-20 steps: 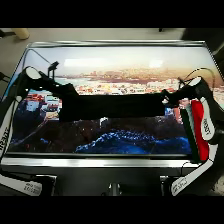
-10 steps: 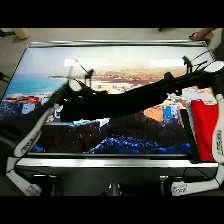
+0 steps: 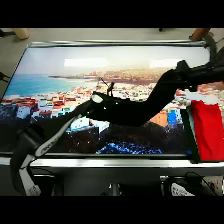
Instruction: Fold the shirts.
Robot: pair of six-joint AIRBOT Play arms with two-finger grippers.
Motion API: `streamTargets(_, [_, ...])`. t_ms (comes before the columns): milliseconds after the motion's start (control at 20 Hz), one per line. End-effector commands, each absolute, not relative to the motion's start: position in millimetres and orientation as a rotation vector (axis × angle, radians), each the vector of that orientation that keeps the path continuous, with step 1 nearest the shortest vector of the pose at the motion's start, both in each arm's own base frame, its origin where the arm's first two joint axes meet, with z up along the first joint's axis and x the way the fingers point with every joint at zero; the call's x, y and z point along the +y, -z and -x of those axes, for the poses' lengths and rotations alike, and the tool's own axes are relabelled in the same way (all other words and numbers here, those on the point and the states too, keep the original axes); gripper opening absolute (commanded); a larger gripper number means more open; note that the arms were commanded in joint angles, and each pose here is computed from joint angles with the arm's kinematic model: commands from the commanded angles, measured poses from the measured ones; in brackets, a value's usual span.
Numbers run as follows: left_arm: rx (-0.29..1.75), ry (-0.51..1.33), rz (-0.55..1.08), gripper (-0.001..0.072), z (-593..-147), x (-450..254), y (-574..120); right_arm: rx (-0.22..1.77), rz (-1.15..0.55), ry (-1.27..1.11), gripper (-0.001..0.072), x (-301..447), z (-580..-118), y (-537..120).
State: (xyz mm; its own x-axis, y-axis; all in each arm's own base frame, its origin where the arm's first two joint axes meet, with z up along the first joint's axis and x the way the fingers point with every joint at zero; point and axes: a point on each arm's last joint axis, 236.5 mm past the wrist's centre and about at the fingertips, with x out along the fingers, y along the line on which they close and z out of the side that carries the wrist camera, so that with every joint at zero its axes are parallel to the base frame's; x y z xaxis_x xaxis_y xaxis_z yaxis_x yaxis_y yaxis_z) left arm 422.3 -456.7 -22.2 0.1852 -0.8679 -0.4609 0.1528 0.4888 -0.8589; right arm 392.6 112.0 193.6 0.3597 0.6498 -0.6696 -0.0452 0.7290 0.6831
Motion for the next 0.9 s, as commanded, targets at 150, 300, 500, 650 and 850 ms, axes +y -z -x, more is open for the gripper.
streamTargets(150, [0.839, 0.596, 0.406, 0.0028, -492.5, -246.0, -128.1, 1.150, -0.673, -0.643, 0.0018, 263.9, -442.2, -126.4])
streamTargets(300, [0.663, 0.459, 0.402, 0.0028, -484.5, -145.4, -217.9, 1.241, -0.788, -0.701, 0.0020, 359.1, -444.2, -54.7])
streamTargets(500, [0.609, 0.408, 0.388, 0.0028, -445.4, -98.1, -266.1, 1.304, -0.878, -0.716, 0.0673, 389.6, -446.2, -2.8])
streamTargets(650, [0.668, 0.364, 0.302, 0.0029, -432.4, -84.2, -253.5, 1.376, -0.707, -0.657, 0.0670, 305.1, -446.1, -5.4])
streamTargets(850, [0.747, 0.343, 0.299, 0.0029, -431.3, -81.7, -217.5, 1.649, -0.404, -0.202, 0.0669, 99.1, -409.3, 35.2])
